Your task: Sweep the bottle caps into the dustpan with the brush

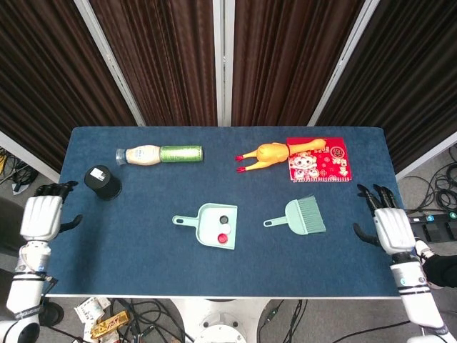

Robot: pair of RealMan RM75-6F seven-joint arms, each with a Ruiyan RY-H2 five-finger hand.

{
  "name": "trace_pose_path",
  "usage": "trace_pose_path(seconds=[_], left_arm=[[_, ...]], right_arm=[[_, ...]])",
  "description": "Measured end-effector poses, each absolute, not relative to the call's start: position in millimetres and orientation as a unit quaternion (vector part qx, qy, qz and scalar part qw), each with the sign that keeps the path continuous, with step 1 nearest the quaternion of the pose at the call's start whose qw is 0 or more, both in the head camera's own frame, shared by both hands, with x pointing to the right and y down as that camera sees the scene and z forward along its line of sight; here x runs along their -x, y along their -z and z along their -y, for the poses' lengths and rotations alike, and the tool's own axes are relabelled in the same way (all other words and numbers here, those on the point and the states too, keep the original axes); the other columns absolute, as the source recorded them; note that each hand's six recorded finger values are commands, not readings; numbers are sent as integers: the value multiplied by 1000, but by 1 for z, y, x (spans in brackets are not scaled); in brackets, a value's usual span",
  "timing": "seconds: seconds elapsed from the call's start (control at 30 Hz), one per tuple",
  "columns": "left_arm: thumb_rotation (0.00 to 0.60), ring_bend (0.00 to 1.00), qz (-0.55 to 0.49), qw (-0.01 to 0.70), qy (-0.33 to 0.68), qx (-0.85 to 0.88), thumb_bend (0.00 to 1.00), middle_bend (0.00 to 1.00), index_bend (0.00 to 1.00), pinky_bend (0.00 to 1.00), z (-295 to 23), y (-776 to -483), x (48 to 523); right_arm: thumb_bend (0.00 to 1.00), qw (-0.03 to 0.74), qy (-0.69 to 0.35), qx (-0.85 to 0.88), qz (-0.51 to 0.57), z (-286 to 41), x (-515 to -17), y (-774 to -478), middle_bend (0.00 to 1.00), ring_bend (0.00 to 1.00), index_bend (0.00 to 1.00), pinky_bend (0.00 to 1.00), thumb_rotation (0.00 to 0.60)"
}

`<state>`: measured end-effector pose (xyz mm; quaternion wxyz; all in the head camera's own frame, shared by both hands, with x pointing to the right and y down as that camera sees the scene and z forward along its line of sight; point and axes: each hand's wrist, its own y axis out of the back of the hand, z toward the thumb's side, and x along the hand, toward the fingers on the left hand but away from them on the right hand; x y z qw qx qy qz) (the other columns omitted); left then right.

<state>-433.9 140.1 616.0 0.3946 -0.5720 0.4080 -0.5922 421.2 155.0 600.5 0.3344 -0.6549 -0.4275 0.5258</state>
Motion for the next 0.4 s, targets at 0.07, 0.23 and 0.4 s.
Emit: trace_pose_path(seconds=[0.07,0.23,0.4], left_arm=[[600,257,-416,400,594,560,180,318,241,231,-152,-607,445],[600,234,-429,405,606,534,180,318,242,210,-189,-585,468],[600,234,-437,396,614,524,180,318,241,209,-216,-576,476]], right_arm=[[251,330,-525,647,444,-169,-431,-589,212,6,71,44,600],[260,314,-524,638,469,-206,-445,-565,221,6,98,45,600],[276,311,-518,641,473,-220,-444,-553,231,6,118,45,600]])
